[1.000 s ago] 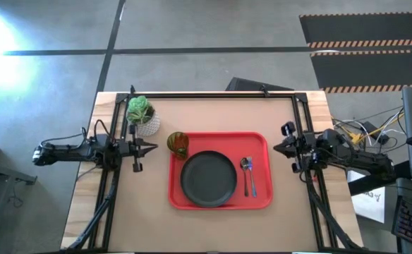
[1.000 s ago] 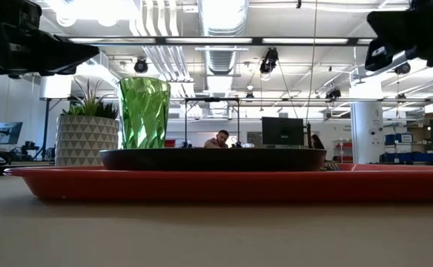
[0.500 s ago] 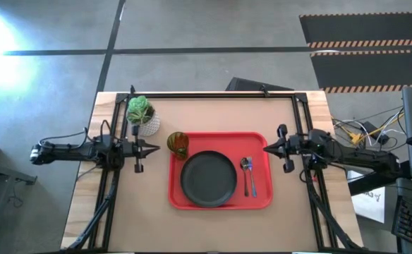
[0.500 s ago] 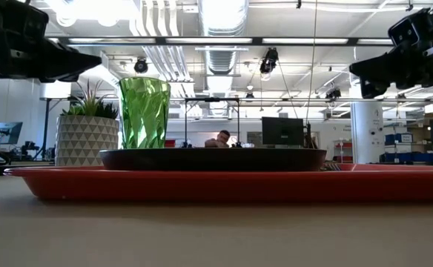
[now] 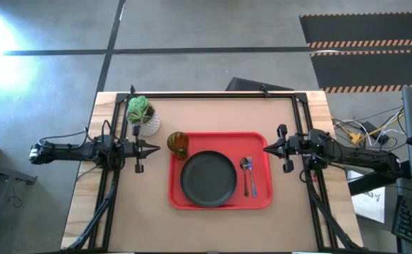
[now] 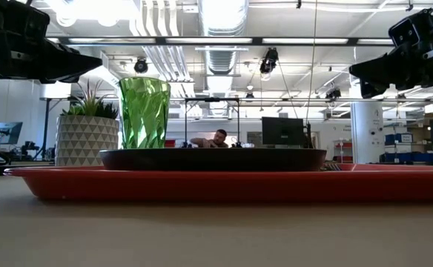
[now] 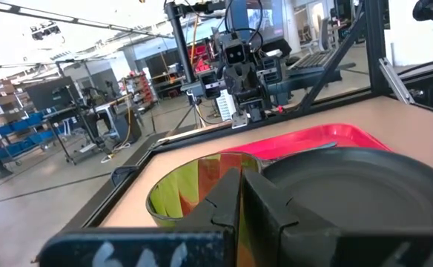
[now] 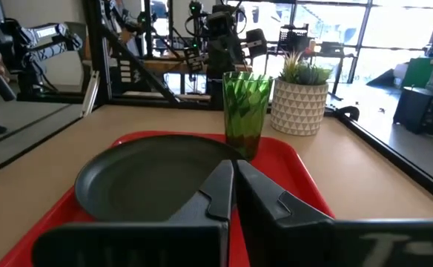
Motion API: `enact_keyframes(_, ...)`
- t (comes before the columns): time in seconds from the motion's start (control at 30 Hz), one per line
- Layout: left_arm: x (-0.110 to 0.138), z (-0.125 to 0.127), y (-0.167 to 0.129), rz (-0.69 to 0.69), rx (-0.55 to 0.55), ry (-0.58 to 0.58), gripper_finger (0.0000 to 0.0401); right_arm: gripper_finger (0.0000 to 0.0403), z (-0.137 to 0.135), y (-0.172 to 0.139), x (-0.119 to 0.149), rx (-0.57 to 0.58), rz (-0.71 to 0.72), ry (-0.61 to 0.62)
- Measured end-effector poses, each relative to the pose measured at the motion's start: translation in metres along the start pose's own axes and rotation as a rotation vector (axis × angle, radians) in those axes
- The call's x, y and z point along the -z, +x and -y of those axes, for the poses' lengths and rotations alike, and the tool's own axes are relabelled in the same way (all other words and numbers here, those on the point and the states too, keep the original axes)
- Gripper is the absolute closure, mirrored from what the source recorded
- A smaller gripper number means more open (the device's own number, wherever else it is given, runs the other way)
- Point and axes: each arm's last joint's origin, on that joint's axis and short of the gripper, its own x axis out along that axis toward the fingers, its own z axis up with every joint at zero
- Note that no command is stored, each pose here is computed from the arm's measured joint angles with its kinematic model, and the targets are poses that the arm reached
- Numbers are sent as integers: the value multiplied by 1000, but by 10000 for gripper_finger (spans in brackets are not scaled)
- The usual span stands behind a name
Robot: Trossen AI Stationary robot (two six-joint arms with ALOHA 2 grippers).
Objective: Pick and place plate/cup/fork/spoon on tray
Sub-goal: Return to Home Position
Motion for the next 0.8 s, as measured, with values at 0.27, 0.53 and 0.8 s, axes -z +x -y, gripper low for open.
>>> enact_keyframes(0.27,0,0,0,-2,0,0,401,394,0,0,0,-1,0,1)
enact_keyframes(0.53,0,0,0,-3,1,1,401,394,0,0,0,-2,-3,60)
enact_keyframes(0.8,0,0,0,-3,1,1,401,394,0,0,0,-1,-4,186)
